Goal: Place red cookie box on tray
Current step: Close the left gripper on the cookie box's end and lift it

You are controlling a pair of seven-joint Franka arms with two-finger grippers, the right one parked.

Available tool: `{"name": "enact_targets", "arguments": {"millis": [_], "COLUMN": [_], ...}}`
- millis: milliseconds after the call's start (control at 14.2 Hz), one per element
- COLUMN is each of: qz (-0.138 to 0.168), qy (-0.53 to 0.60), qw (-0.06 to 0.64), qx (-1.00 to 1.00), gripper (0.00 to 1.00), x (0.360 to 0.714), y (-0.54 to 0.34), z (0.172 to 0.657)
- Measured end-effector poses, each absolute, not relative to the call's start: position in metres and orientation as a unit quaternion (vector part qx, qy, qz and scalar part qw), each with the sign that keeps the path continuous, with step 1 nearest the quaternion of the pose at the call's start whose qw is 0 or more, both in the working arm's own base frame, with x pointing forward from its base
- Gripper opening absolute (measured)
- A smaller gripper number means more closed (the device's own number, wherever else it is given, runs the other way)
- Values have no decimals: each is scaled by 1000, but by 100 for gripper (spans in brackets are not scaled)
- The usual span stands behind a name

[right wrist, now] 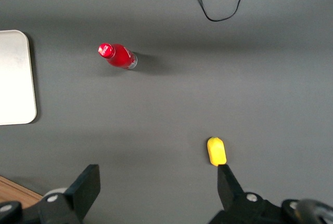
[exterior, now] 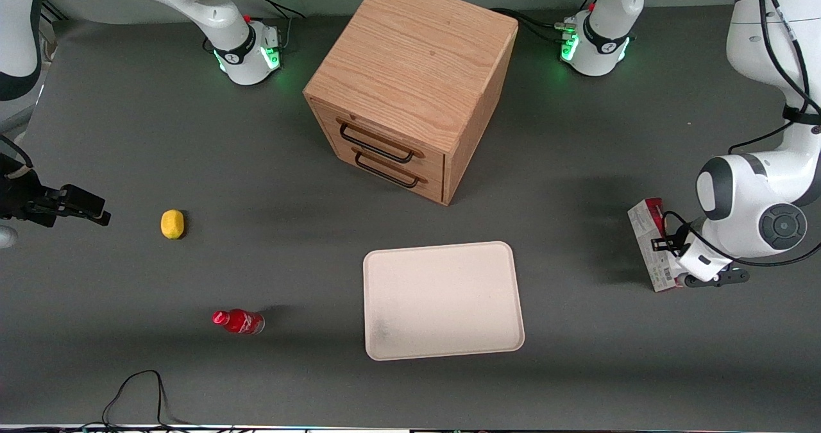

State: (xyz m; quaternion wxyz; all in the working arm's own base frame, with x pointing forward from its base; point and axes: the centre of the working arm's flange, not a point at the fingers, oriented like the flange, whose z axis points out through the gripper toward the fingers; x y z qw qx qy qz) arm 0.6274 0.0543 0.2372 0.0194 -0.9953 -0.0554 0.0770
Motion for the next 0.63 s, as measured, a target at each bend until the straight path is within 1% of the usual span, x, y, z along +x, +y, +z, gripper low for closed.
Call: {"name": "enact_targets", "arguments": {"millis": [70, 141, 282, 423, 493, 634], "qz": [78, 79, 78, 75, 76, 75], "qy": [-56, -56, -55, -55, -55, -52], "qw": [19, 19, 19, 19, 18, 17], "qx": [-995, -995, -995, -995, -995, -996], "gripper": [13, 4, 4, 4, 4, 4], "x": [627, 626, 627, 630, 634, 649], "y": [54, 54, 54, 53, 53, 48], "z": [236, 236, 237, 248, 263, 318]}}
